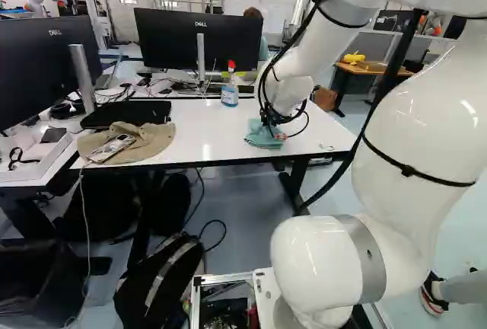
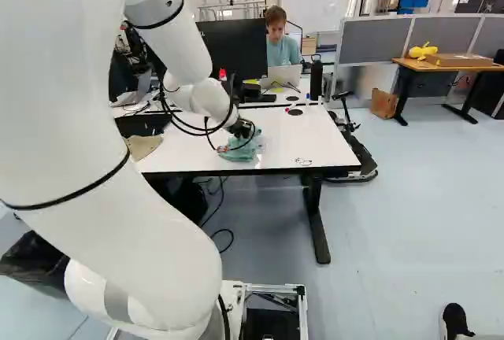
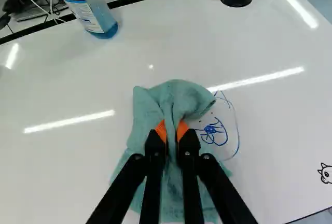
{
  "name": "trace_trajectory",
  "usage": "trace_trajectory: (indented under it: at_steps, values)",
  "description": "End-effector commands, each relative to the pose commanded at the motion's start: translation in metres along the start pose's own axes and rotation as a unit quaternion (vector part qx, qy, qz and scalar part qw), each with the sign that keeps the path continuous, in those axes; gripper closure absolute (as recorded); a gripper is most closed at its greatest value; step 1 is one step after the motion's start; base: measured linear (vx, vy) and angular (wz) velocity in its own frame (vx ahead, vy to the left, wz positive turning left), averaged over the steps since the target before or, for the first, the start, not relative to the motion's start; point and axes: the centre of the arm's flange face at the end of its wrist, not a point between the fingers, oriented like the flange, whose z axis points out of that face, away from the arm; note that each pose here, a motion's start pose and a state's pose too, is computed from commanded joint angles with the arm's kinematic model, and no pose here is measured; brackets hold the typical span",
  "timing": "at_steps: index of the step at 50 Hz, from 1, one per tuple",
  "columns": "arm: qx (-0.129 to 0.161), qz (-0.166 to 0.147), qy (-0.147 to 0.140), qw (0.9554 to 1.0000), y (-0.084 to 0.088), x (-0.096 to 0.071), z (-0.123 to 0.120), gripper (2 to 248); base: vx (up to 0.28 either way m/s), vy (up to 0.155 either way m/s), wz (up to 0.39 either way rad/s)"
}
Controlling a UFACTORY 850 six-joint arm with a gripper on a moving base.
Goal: Clean the table with the green towel
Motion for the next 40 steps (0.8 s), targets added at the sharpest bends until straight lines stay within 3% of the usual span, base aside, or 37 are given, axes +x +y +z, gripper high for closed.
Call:
trace_trajectory:
  at_steps: [40]
  values:
    - [-0.001,0.0,-0.018,0.9998,0.0002,-0.0044,0.0057,208,0.0,0.0,0.0]
